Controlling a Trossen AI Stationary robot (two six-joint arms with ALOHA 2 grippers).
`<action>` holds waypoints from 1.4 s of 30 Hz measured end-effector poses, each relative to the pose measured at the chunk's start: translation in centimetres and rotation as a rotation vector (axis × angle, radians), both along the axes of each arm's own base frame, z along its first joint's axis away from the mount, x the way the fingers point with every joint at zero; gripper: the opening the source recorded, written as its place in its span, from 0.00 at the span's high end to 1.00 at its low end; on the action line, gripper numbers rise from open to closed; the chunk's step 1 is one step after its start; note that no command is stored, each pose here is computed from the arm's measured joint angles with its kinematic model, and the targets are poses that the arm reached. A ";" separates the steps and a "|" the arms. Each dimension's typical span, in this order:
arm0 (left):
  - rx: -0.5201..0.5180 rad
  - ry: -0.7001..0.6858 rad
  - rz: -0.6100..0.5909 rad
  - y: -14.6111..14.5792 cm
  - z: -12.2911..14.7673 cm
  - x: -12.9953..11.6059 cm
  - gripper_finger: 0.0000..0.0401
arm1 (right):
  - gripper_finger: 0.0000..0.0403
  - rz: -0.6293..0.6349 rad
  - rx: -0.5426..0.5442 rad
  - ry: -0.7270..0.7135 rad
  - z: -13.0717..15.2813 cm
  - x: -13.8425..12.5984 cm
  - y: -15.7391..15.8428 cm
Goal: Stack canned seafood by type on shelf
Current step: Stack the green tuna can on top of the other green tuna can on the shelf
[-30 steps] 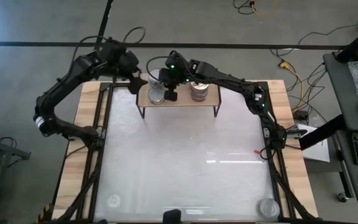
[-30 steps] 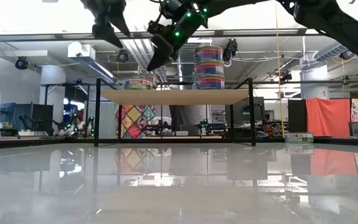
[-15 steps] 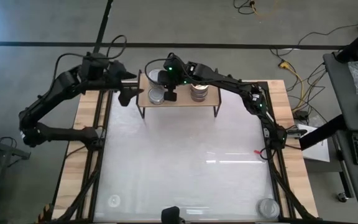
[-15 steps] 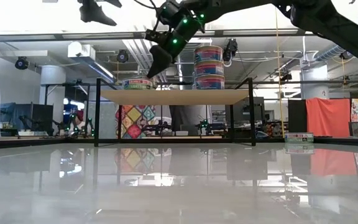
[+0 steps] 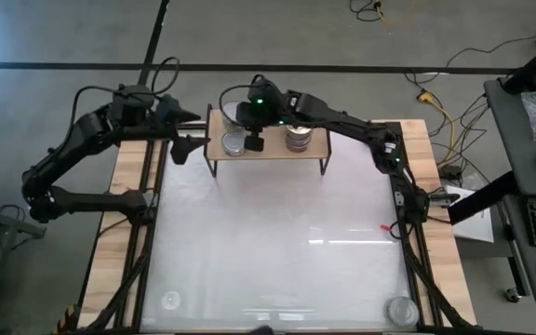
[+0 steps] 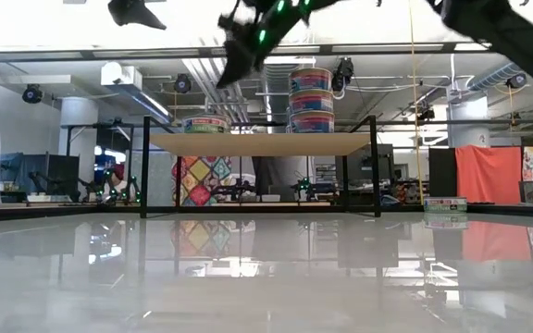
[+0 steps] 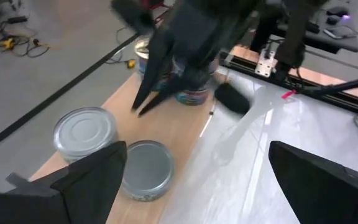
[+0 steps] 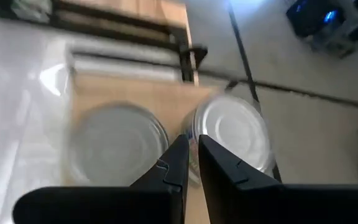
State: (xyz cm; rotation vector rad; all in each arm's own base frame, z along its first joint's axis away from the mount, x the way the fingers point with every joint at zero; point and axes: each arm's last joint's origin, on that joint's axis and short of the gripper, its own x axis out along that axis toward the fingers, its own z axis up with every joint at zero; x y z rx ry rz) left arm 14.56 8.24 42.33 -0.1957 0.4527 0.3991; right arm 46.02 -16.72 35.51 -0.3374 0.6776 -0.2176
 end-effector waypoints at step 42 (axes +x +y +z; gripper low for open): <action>-0.028 -0.178 -0.778 -14.8 -12.8 7.4 0.06 | 0.93 -0.592 0.636 0.840 -5.2 -16.1 34.0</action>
